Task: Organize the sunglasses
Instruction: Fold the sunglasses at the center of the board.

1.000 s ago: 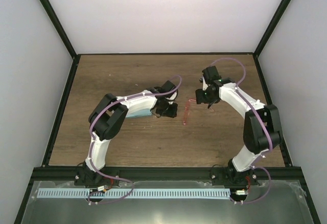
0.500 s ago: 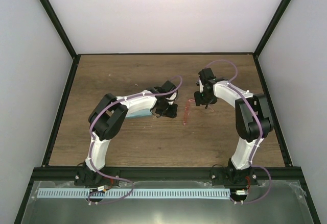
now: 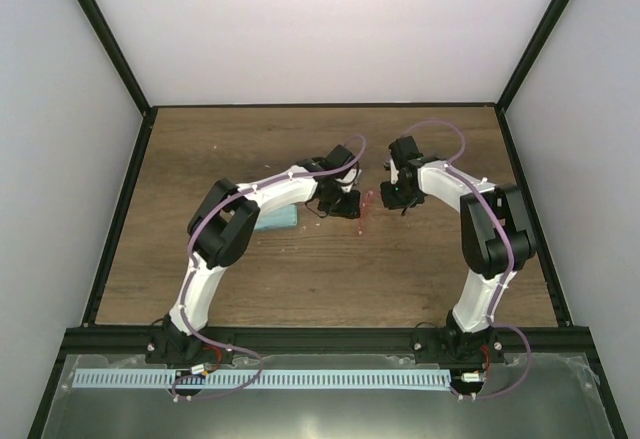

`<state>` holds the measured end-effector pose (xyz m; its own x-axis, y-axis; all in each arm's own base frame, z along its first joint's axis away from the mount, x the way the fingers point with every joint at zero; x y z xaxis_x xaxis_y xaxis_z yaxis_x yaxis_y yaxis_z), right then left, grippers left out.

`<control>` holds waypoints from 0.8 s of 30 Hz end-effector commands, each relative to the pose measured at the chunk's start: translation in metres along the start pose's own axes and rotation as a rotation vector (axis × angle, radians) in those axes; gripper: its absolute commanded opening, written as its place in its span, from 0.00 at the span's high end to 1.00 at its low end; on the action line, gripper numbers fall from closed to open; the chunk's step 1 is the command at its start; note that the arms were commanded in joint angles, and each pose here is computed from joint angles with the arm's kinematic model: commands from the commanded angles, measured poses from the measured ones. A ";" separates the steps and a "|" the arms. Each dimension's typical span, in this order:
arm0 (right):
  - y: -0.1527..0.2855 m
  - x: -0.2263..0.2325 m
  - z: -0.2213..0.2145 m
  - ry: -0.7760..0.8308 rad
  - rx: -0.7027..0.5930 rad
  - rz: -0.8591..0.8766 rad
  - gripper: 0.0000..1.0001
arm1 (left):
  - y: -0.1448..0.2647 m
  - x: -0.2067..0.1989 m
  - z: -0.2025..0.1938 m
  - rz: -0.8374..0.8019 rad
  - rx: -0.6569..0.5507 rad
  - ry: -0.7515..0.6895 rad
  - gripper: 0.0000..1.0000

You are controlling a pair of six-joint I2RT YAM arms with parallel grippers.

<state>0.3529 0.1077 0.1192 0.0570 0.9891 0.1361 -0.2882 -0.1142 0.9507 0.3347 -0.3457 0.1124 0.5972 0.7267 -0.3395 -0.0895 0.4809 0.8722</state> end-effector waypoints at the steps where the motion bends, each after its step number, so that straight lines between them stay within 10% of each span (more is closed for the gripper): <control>1: 0.008 0.000 -0.001 -0.024 -0.013 0.031 0.83 | -0.010 -0.001 -0.004 -0.028 0.042 0.021 0.68; 24: 0.001 0.056 -0.021 -0.050 0.100 0.192 0.93 | -0.025 -0.018 -0.010 -0.052 0.063 0.017 0.68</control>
<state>0.3308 0.1519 0.1165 0.0477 0.9618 0.2695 -0.2085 -0.2543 0.9444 0.3214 -0.3568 0.0959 0.5789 0.7244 -0.3744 -0.0246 0.4744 0.8799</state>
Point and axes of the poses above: each gripper's point midway between its finger pads, its own y axis back along the fingers, its own x axis along the line the jaws close on, z = x × y, the point moved 8 cm from there along y, back along the fingers, and after that the axes turned 14 degrees about -y, right-handed, at the moved point
